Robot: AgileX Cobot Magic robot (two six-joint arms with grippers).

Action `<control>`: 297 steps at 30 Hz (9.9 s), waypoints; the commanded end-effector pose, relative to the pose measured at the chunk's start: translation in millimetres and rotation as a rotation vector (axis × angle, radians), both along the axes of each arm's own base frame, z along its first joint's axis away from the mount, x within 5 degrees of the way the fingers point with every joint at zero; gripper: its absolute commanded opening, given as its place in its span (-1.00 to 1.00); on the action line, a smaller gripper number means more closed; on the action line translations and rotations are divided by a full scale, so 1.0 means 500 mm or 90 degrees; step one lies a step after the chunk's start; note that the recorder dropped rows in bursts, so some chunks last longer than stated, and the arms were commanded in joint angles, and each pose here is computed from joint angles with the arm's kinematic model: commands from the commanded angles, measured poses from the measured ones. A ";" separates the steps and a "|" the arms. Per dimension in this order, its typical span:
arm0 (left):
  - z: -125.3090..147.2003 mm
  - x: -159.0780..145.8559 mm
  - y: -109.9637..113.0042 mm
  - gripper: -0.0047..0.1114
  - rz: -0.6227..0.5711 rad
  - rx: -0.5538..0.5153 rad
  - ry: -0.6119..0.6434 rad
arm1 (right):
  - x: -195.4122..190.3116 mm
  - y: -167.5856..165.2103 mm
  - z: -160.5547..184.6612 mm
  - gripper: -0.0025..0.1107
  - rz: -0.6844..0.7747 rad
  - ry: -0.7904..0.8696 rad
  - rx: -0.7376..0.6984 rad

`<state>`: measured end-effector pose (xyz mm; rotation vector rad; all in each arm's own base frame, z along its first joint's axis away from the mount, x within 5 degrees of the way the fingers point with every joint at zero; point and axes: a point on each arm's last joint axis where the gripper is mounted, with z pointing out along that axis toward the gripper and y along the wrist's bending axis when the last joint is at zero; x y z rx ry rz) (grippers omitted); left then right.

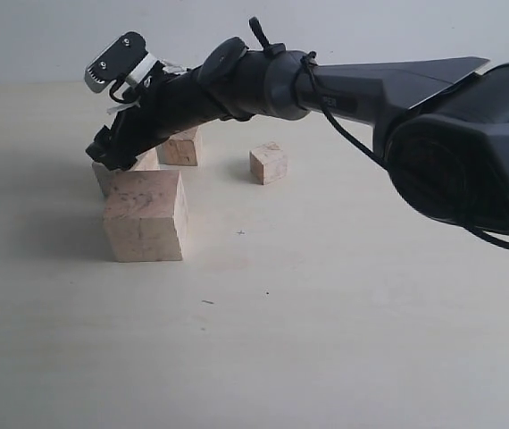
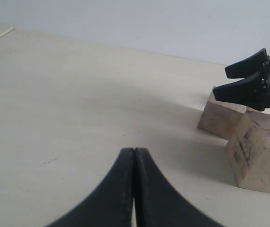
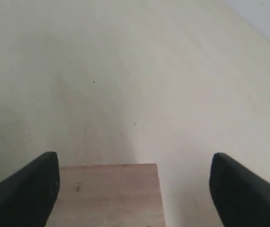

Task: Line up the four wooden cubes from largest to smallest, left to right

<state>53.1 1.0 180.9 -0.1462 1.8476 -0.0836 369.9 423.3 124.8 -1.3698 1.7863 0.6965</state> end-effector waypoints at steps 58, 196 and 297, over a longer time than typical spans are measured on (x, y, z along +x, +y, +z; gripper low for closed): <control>0.000 0.000 0.000 -0.92 0.000 -0.005 -0.007 | 0.033 -0.075 0.134 -0.96 -0.002 -0.034 -0.058; 0.000 0.000 0.000 -0.92 0.000 -0.005 -0.007 | -0.052 -0.218 -0.024 -0.96 0.254 0.158 -0.174; 0.000 0.000 0.000 -0.92 0.000 -0.005 -0.007 | 0.076 -0.234 0.133 0.28 -0.191 -0.176 -0.130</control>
